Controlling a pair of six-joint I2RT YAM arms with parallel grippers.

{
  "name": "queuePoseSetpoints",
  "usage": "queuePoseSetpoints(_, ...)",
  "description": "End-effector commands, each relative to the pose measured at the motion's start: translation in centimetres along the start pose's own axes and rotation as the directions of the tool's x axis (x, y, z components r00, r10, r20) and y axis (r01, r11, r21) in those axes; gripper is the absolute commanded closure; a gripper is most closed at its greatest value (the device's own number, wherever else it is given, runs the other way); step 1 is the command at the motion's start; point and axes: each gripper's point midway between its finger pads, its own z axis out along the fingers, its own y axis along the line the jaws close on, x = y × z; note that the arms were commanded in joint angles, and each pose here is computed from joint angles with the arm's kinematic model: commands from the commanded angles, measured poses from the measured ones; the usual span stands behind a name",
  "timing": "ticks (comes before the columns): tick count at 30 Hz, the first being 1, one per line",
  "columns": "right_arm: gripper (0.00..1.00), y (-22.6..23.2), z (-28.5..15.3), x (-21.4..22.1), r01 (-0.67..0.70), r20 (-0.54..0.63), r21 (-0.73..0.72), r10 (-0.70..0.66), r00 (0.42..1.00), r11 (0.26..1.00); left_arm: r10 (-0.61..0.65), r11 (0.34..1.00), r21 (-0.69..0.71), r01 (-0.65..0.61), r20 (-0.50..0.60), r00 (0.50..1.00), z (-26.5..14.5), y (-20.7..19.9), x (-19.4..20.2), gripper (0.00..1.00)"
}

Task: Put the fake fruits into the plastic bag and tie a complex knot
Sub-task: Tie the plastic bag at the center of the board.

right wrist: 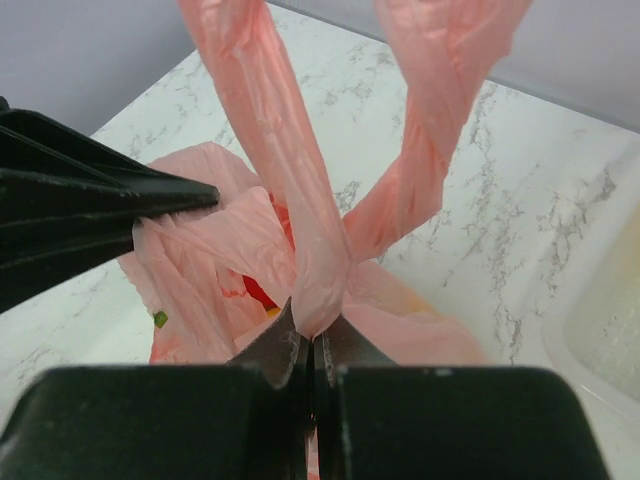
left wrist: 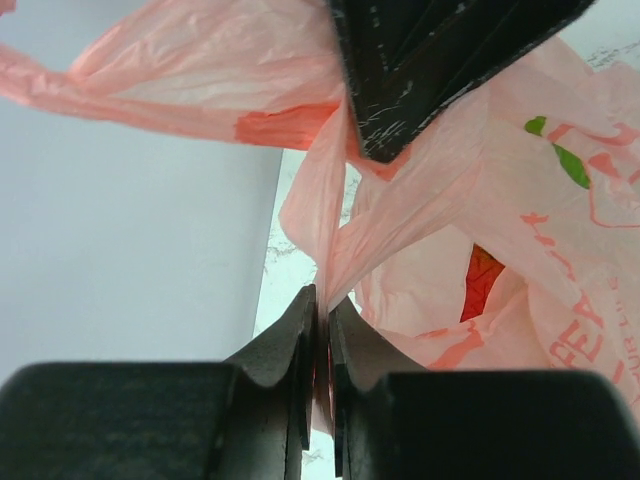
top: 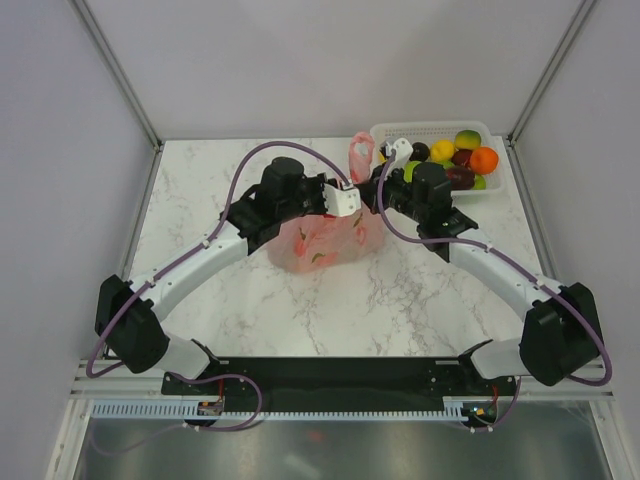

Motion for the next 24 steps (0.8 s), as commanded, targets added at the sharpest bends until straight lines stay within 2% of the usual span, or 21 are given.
queuePoseSetpoints(1,1.0,-0.5,-1.1,-2.5,0.036,0.117,0.117,-0.05,0.992,0.992,-0.012,0.995,-0.103,0.016,0.042,0.999,-0.6,2.5,-1.3,0.84)
queuePoseSetpoints(5,1.0,-0.2,-2.2,-3.0,-0.009,0.197,0.191,-0.029,0.98,0.982,-0.007,0.989,-0.148,0.01,0.022,1.0,0.2,3.1,-0.7,0.87)
queuePoseSetpoints(9,1.0,0.2,-2.0,-2.7,-0.024,0.208,0.237,-0.027,0.978,0.971,-0.015,0.981,-0.195,0.016,0.006,1.0,0.6,4.0,-0.4,0.91)
queuePoseSetpoints(11,1.0,0.7,-2.0,-3.0,-0.028,0.224,0.255,-0.031,0.974,0.967,-0.028,0.973,-0.231,0.021,-0.031,0.999,0.1,4.6,0.3,0.92)
queuePoseSetpoints(16,1.0,2.1,-2.2,-3.6,-0.024,0.258,0.291,-0.054,0.965,0.957,-0.046,0.943,-0.331,0.037,-0.02,0.999,-1.5,6.2,0.8,0.96)
queuePoseSetpoints(21,1.0,1.8,-1.8,-2.7,-0.028,0.254,0.315,-0.056,0.966,0.949,-0.072,0.938,-0.339,0.077,0.029,0.997,-2.0,5.9,0.9,0.92)
queuePoseSetpoints(24,1.0,1.7,-1.7,-1.7,-0.025,0.243,0.317,-0.056,0.968,0.948,-0.103,0.939,-0.327,0.104,0.019,0.994,-1.6,5.0,1.6,0.89)
